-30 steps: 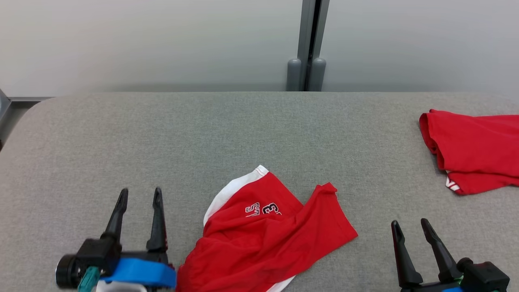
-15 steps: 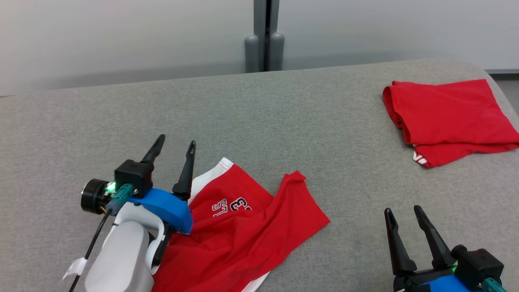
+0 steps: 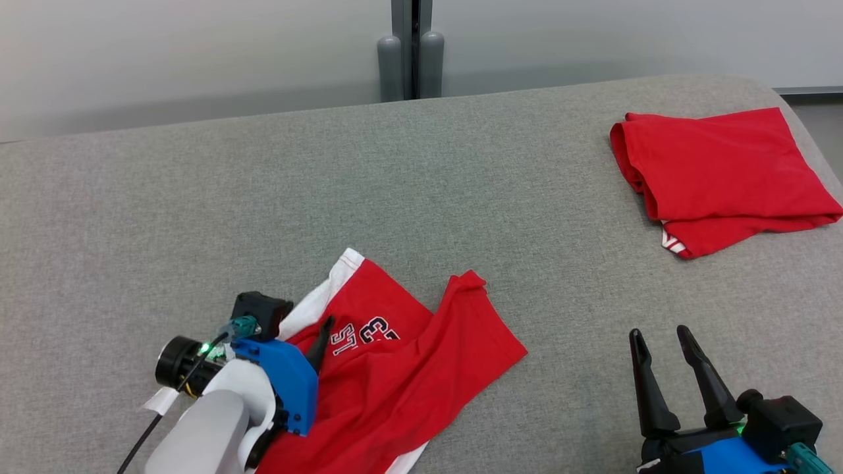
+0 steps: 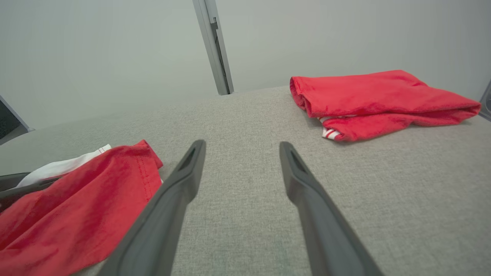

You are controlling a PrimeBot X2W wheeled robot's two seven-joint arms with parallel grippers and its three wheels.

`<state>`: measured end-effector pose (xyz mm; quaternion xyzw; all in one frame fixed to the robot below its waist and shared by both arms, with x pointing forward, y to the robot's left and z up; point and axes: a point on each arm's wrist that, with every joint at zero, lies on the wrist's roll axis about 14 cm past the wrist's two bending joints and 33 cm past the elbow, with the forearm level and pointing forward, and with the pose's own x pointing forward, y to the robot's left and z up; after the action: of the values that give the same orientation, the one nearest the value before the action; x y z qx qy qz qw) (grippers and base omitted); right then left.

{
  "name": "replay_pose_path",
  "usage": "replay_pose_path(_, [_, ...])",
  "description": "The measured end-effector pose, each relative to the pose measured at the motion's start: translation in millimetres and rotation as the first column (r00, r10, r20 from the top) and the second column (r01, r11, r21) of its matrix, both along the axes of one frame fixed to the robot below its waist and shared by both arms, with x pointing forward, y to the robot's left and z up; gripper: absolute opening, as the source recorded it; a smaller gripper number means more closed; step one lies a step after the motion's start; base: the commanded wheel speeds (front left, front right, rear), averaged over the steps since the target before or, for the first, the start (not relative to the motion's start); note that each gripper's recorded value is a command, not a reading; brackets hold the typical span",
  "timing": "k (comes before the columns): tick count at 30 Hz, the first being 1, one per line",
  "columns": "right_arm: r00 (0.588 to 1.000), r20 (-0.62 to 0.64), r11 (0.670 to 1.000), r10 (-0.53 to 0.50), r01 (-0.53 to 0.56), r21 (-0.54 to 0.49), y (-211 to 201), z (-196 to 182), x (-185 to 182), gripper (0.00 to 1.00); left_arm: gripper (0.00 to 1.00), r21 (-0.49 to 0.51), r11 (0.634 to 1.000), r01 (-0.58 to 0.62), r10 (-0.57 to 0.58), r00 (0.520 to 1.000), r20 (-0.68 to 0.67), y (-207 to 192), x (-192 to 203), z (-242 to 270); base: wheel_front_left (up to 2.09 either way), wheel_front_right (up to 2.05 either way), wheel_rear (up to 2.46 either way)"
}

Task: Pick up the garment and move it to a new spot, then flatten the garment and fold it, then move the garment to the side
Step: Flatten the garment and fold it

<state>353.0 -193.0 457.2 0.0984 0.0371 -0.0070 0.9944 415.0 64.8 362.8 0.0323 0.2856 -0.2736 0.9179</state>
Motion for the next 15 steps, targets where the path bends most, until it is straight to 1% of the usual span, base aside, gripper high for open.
replay_pose_path(3, [1.000, 0.000, 1.000, 0.003, -0.003, 0.000, 1.0, -0.3, 0.9, 1.00, 1.00, 0.023, 0.999, 0.034, -0.033, 0.998, -0.060, -3.1, -11.5, -10.9, 0.00, 0.00, 0.00])
replay_pose_path(4, [1.000, 0.002, 1.000, 0.004, -0.004, 0.000, 1.4, 0.0, 1.2, 1.00, 0.93, 0.024, 0.999, 0.041, -0.039, 0.997, -0.063, -4.1, -11.6, -11.3, 0.00, 0.00, 0.00])
replay_pose_path(6, [1.000, 0.004, 1.000, 0.005, -0.005, -0.001, 1.5, 0.5, 1.9, 1.00, 0.05, 0.030, 0.998, 0.057, -0.054, 0.996, -0.069, -6.4, -11.2, -11.9, 0.00, 0.00, 0.00])
replay_pose_path(7, [1.000, 0.004, 1.000, 0.005, -0.005, -0.001, 1.5, 0.4, 2.4, 1.00, 0.00, 0.032, 0.997, 0.065, -0.063, 0.996, -0.070, -8.0, -10.8, -12.2, 0.00, 0.00, 0.00])
replay_pose_path(10, [1.000, 0.005, 1.000, 0.001, -0.001, -0.002, 0.2, 0.5, 4.6, 1.00, 0.00, 0.026, 0.996, 0.083, -0.081, 0.996, -0.045, -14.5, -1.2, -6.4, 0.00, 0.00, 0.00])
replay_pose_path(15, [1.000, -0.005, 1.000, -0.014, 0.014, -0.006, -4.8, -2.2, 3.8, 1.00, 0.00, -0.012, 0.996, 0.088, -0.086, 0.992, 0.093, -26.6, 41.6, 30.7, 0.00, 0.00, 0.00])
